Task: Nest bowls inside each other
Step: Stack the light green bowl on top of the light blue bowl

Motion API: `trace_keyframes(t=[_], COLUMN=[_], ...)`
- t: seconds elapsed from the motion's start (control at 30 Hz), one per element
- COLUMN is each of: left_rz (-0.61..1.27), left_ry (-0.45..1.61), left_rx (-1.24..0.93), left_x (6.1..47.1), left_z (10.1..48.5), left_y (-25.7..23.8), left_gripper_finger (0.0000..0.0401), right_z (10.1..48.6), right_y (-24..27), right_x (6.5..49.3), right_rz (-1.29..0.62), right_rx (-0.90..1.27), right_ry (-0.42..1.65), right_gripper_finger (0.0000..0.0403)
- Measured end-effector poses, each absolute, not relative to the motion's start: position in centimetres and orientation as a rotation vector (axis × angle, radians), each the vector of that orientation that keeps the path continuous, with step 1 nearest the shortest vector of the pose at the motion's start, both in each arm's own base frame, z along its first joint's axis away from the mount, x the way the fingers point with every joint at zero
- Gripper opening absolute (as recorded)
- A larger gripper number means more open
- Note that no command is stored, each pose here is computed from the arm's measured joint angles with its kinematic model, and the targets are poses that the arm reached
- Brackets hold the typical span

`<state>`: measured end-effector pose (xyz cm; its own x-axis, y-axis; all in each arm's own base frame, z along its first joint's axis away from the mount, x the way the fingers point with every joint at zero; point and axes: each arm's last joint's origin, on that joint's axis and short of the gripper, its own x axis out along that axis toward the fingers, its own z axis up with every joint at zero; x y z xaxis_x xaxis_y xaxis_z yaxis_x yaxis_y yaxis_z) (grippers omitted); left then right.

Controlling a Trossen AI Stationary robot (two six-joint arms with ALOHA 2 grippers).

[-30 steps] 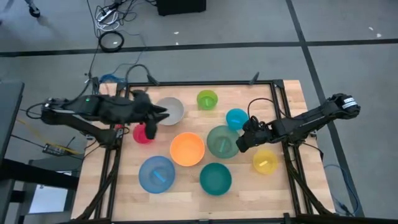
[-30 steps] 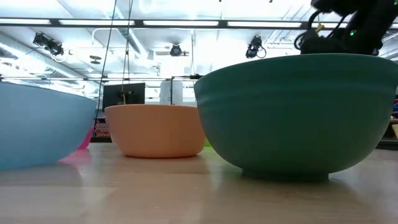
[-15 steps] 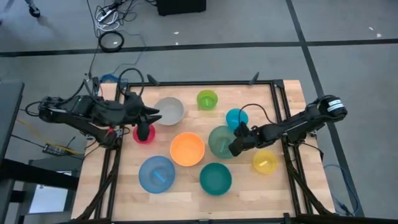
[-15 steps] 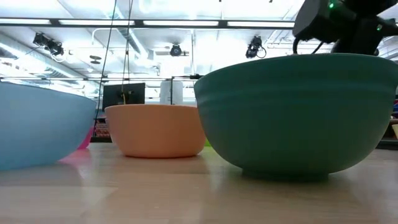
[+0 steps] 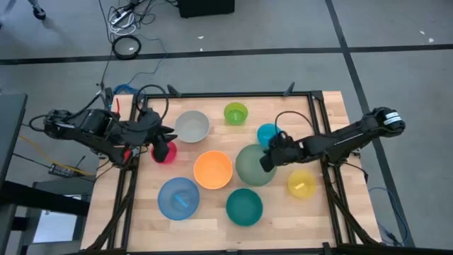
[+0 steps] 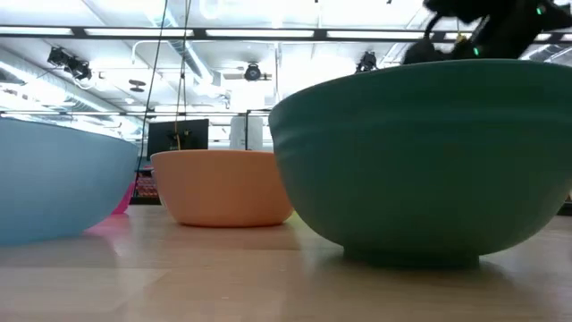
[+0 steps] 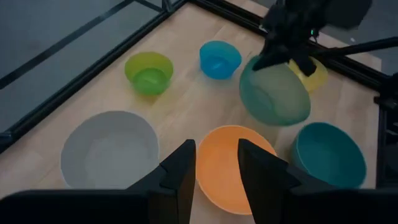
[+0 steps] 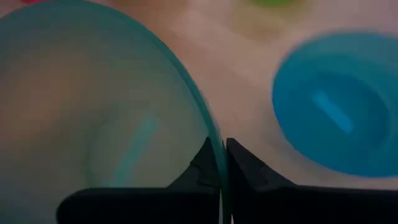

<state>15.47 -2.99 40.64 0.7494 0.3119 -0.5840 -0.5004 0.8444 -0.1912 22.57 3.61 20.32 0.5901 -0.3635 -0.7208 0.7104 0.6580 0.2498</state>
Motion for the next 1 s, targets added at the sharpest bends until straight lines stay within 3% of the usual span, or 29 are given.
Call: trace_keyframes(t=[0.23, 0.37, 1.0], left_rz=[0.435, 0.426, 0.435], left_ry=[0.558, 0.547, 0.603], left_rx=[-0.340, -0.336, -0.391], left_x=[15.5, 15.5, 14.4], left_z=[40.7, 40.7, 40.1], left_y=[-3.7, -4.0, -4.9], left_gripper_finger=[0.0129, 0.0129, 0.0129], right_z=[24.9, 26.3, 25.5], right_y=[3.2, 2.9, 4.8], right_x=[25.6, 28.3, 42.1], right_rz=[-0.477, -0.406, -0.069], right_rx=[0.537, 0.485, 0.394], right_ry=[0.400, 0.348, 0.492], right_gripper_finger=[0.0003, 0.0002, 0.0001])
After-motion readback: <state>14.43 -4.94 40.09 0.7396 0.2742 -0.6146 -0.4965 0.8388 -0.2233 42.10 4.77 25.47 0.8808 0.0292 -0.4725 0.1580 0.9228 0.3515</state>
